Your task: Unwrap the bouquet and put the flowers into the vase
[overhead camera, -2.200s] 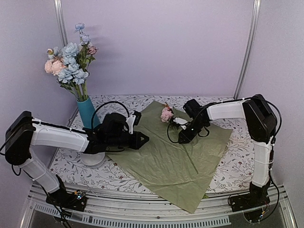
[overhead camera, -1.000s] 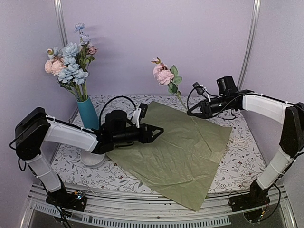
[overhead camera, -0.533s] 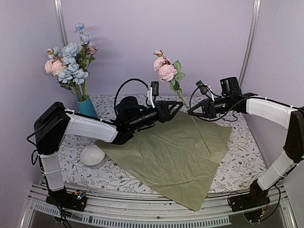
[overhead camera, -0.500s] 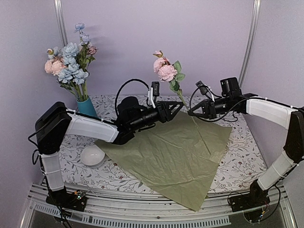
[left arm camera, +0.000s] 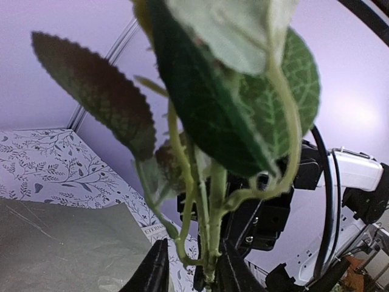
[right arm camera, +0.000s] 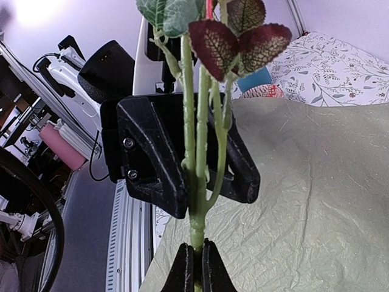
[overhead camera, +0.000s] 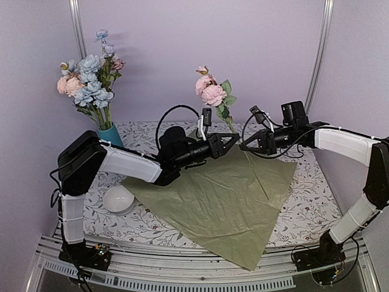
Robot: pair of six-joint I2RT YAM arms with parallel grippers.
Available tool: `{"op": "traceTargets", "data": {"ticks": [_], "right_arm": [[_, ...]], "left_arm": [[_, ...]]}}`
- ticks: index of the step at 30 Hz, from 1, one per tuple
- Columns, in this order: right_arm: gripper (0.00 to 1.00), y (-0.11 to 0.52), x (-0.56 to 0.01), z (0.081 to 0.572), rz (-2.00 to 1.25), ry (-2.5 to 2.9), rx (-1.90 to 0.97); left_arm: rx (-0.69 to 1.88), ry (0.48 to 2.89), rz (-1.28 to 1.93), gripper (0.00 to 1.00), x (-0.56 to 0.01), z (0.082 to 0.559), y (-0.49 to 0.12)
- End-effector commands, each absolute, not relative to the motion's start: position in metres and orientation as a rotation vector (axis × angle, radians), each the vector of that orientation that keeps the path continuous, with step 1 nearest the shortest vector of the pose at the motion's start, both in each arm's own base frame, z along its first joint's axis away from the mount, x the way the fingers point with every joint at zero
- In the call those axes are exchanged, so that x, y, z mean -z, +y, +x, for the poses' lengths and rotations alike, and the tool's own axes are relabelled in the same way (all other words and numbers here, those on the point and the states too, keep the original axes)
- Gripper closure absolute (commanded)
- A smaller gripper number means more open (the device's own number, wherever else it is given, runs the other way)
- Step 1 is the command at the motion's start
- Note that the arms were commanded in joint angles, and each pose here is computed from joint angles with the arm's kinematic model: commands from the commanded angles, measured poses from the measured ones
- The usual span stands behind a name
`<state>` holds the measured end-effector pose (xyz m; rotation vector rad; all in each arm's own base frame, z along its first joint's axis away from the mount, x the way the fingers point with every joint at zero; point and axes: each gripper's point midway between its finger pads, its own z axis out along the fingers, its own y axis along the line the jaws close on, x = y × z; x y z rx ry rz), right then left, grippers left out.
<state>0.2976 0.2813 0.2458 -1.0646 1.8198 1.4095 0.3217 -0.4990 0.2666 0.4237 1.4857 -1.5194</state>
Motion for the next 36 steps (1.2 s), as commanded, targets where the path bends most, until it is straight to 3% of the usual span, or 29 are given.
{"op": "traceTargets", "data": {"ticks": [1,10,12,14,17,22,26,29,31,34,36], "right_arm": [[1.0,0.284,-0.245,0.292,-1.094,1.793,-1.42],[0.98,0.283,-0.242,0.293,-1.091,1.802,-1.403],[0.87,0.283,-0.242,0.293,-1.089,1.805,-1.387],[0.68,0.281,-0.241,0.293,-1.088,1.808,-1.364],[0.54,0.278,-0.231,0.291,-1.1,1.823,-1.326],[0.5,0.272,-0.203,0.282,-1.144,1.877,-1.289],[0.59,0.27,-0.19,0.275,-1.178,1.883,-1.292],[0.89,0.271,-0.19,0.27,-1.194,1.865,-1.312],[1.0,0.271,-0.194,0.269,-1.2,1.847,-1.325],[1.0,0.273,-0.202,0.268,-1.212,1.812,-1.338],[1.0,0.275,-0.208,0.269,-1.214,1.794,-1.344]], "left_arm": [[1.579,1.414,0.454,0.74,-0.283,0.313,-0.506],[1.597,1.397,0.485,0.97,-0.286,0.309,-0.508],[1.599,1.398,0.489,1.0,-0.286,0.309,-0.508],[1.601,1.402,0.487,1.0,-0.285,0.309,-0.506],[1.602,1.392,0.481,1.0,-0.29,0.308,-0.501],[1.574,1.365,0.471,1.0,-0.305,0.309,-0.489],[1.54,1.36,0.455,1.0,-0.309,0.315,-0.478],[1.526,1.373,0.444,1.0,-0.305,0.319,-0.475],[1.524,1.385,0.438,1.0,-0.303,0.321,-0.475],[1.526,1.407,0.436,0.73,-0.3,0.323,-0.479],[1.531,1.417,0.437,0.66,-0.296,0.322,-0.484]]}}
